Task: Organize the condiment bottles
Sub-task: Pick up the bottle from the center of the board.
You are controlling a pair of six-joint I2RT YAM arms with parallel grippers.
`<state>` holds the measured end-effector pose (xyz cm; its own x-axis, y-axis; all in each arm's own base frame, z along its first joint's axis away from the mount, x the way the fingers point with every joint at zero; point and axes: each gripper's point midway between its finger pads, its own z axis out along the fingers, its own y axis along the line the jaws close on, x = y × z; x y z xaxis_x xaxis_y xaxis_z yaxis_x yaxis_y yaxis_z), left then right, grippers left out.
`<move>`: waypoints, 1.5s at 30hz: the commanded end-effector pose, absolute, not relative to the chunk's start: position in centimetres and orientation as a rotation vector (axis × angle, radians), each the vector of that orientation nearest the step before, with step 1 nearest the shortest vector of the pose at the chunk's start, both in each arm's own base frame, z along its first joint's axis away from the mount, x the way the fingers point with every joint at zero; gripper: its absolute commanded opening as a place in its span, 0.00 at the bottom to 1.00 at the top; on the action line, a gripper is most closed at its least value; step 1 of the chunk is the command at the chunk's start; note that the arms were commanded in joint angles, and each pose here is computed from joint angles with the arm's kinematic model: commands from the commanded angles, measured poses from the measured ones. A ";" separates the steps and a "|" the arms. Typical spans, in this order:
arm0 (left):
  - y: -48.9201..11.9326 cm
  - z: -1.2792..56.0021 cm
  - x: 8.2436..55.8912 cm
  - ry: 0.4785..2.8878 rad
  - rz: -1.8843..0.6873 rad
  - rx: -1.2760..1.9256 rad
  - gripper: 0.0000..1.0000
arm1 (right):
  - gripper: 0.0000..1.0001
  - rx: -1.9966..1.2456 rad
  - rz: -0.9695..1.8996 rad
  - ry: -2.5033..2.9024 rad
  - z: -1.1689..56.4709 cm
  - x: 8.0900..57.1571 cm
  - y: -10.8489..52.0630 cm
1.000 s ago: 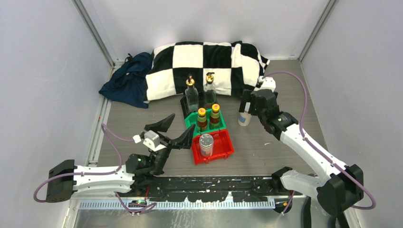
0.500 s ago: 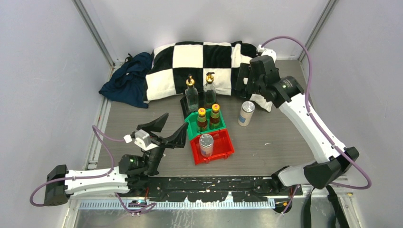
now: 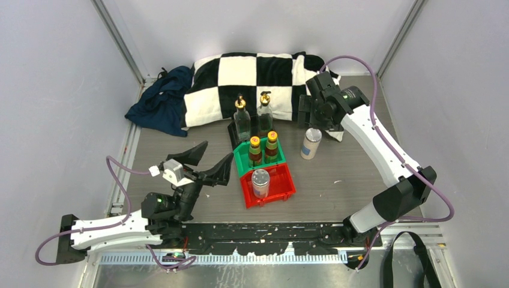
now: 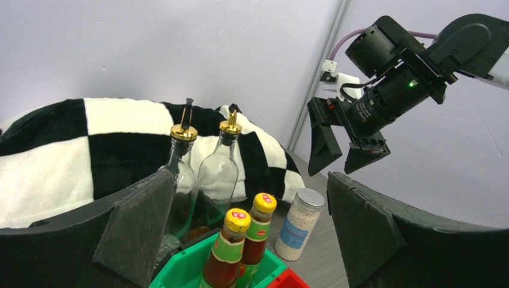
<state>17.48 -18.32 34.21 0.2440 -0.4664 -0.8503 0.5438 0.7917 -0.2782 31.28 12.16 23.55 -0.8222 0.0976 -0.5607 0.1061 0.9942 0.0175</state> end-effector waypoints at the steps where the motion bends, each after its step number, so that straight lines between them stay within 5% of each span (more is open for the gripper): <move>1: -17.4 35.5 17.3 1.127 -0.714 0.043 1.00 | 0.99 0.180 0.066 2.576 23.3 30.5 12.8; 19: -16.7 34.5 17.2 1.135 -0.721 0.033 1.00 | 0.94 0.258 0.133 2.670 17.8 32.7 12.3; 45: -16.7 34.4 17.2 1.128 -0.722 0.030 1.00 | 0.83 0.243 0.090 2.691 16.9 33.6 11.5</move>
